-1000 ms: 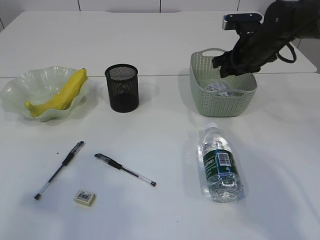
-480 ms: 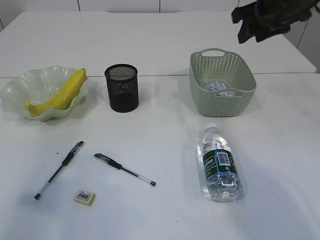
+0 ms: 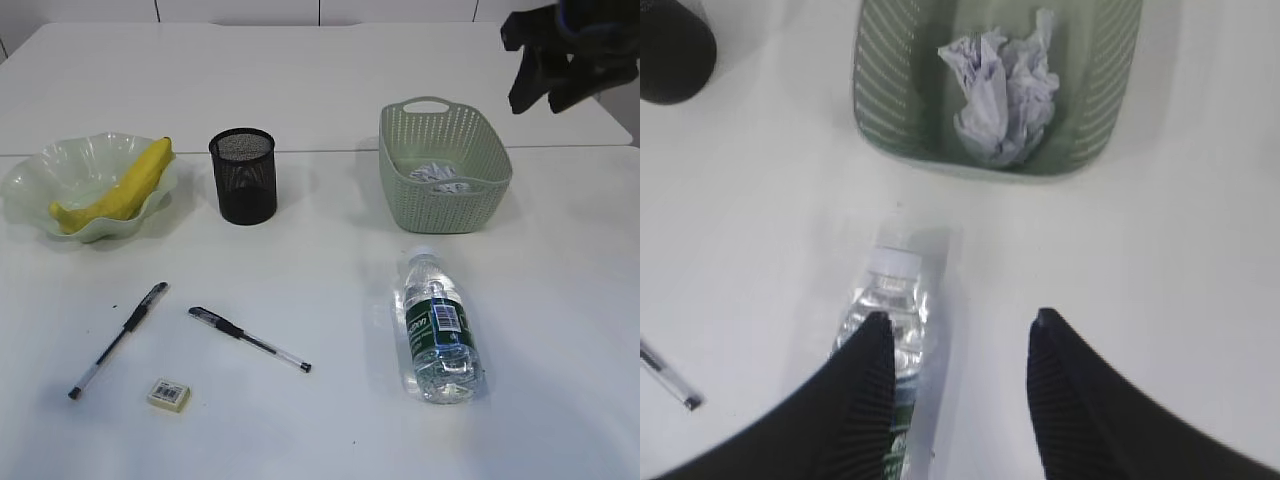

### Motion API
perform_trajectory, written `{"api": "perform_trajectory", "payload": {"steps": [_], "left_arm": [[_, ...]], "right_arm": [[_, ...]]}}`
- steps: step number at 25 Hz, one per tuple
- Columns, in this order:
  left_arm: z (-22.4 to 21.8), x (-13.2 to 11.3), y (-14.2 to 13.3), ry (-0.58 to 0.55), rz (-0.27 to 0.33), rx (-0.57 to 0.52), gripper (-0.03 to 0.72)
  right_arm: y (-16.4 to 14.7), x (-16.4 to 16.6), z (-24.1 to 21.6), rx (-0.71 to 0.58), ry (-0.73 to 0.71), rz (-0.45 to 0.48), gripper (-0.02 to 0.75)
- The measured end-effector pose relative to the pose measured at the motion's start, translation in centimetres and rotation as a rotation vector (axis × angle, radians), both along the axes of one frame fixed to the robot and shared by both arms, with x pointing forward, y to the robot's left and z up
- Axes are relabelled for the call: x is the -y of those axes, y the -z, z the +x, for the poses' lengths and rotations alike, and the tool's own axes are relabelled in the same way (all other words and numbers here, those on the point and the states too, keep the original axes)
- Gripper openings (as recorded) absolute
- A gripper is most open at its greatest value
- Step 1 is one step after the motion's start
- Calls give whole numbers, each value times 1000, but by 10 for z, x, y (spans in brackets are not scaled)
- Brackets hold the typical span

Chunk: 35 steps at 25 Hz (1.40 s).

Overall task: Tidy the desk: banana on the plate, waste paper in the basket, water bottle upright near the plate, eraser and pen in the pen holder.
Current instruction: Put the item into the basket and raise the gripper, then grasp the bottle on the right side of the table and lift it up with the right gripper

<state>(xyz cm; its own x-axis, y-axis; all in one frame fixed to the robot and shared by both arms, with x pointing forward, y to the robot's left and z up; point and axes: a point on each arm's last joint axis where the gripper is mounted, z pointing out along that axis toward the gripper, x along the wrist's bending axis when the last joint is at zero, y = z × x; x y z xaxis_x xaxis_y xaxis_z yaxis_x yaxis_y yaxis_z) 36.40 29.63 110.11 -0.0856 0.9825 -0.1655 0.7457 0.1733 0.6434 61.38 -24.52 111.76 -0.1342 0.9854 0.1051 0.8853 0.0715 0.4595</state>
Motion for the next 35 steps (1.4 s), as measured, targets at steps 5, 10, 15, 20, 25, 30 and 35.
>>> {"api": "perform_trajectory", "payload": {"steps": [5, 10, 15, 20, 25, 30, 35], "left_arm": [[0, 2, 0, 3, -33, 5, 328], [-1, 3, 1, 6, -39, -15, 330], [-2, 3, 1, 8, -39, -29, 361], [-3, 3, 2, 9, -39, -37, 369], [-5, 3, 3, 12, -39, -63, 370], [-5, 3, 4, 12, -39, -65, 371], [-5, 3, 4, 12, -39, -65, 370]], "right_arm": [[31, 0, -31, -133, 11, 36, 327], [67, -15, -54, -260, -54, 85, 327], [71, -50, -60, -217, -158, 60, 327], [90, -74, -55, -229, -173, 55, 365], [105, -76, -44, -260, -125, 44, 476], [111, -80, -27, -287, -32, 31, 496], [119, -83, -6, -376, 4, -33, 498]]}}
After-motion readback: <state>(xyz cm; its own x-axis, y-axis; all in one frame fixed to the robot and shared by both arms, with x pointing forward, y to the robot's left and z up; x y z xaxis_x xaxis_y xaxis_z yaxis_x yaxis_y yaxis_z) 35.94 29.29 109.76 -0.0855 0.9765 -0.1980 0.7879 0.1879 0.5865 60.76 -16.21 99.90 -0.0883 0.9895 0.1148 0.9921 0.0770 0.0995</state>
